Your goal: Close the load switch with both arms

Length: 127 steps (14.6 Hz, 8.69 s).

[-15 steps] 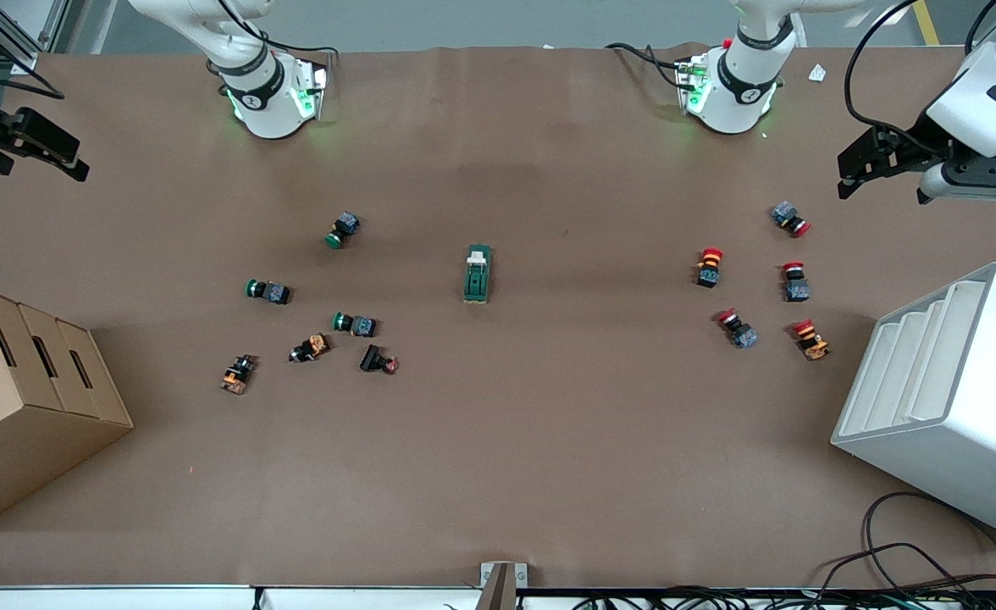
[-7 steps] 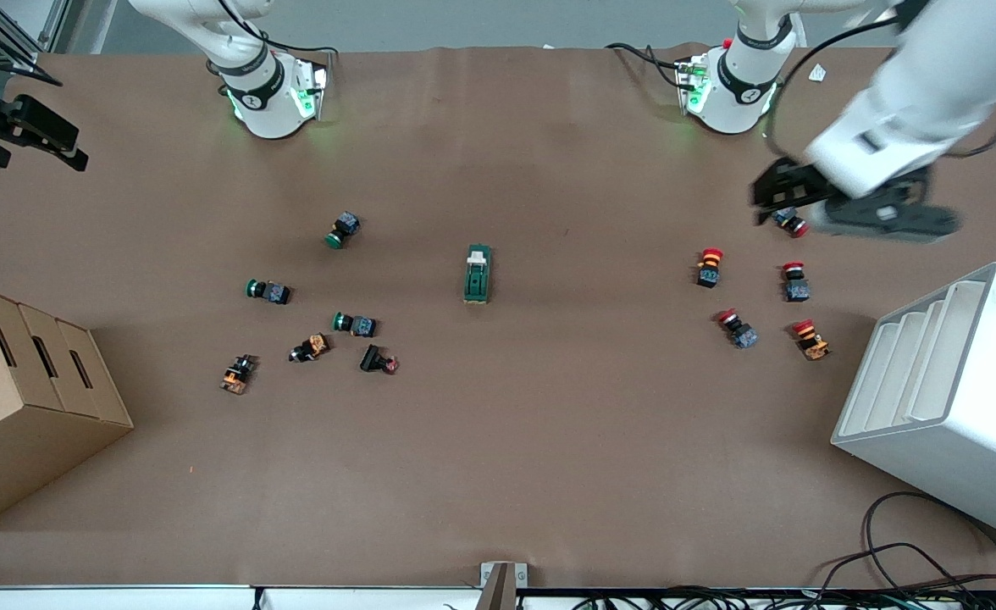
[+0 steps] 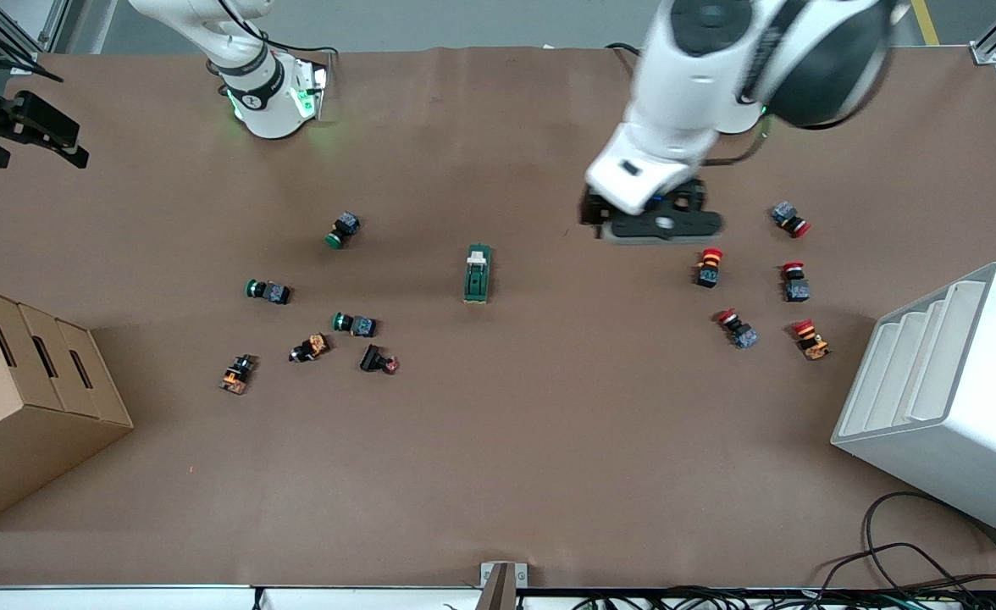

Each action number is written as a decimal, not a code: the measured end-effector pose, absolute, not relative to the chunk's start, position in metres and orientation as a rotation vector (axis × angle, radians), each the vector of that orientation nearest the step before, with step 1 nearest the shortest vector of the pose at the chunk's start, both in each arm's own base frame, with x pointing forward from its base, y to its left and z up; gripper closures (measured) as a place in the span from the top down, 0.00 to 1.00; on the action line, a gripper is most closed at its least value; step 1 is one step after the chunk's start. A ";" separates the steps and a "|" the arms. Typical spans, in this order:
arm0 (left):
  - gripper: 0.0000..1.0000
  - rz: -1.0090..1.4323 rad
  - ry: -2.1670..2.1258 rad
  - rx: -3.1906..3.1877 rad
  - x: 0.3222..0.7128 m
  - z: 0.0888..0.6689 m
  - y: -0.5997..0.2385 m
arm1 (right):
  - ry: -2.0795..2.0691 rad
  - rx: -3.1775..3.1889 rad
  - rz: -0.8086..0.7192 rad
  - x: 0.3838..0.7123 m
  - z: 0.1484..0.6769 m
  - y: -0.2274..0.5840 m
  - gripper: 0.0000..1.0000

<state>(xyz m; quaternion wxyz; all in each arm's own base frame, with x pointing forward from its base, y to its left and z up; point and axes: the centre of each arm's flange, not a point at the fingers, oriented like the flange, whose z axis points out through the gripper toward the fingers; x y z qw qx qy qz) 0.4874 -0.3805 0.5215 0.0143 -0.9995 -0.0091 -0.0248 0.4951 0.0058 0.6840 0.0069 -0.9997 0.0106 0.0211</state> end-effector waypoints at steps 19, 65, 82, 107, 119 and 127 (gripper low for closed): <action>1.00 -0.701 -0.367 -2.948 0.296 0.265 -0.579 | 0.089 -3.123 0.007 0.496 0.694 -0.016 1.00; 1.00 -1.773 0.026 -2.643 0.210 0.061 -0.570 | 1.018 -2.898 0.272 0.437 0.226 0.481 1.00; 1.00 -1.776 0.028 -2.641 0.209 0.060 -0.570 | 1.116 -2.875 0.278 0.444 0.210 0.490 1.00; 1.00 -1.786 0.040 -2.629 0.211 0.058 -0.568 | 1.155 -2.797 0.216 0.514 0.222 0.469 1.00; 1.00 -1.779 0.049 -2.623 0.211 0.058 -0.569 | 1.056 -2.795 0.164 0.570 0.236 0.443 1.00; 1.00 -1.542 -0.085 -2.636 0.229 0.111 -0.598 | 0.510 -3.034 0.158 0.654 0.337 0.277 1.00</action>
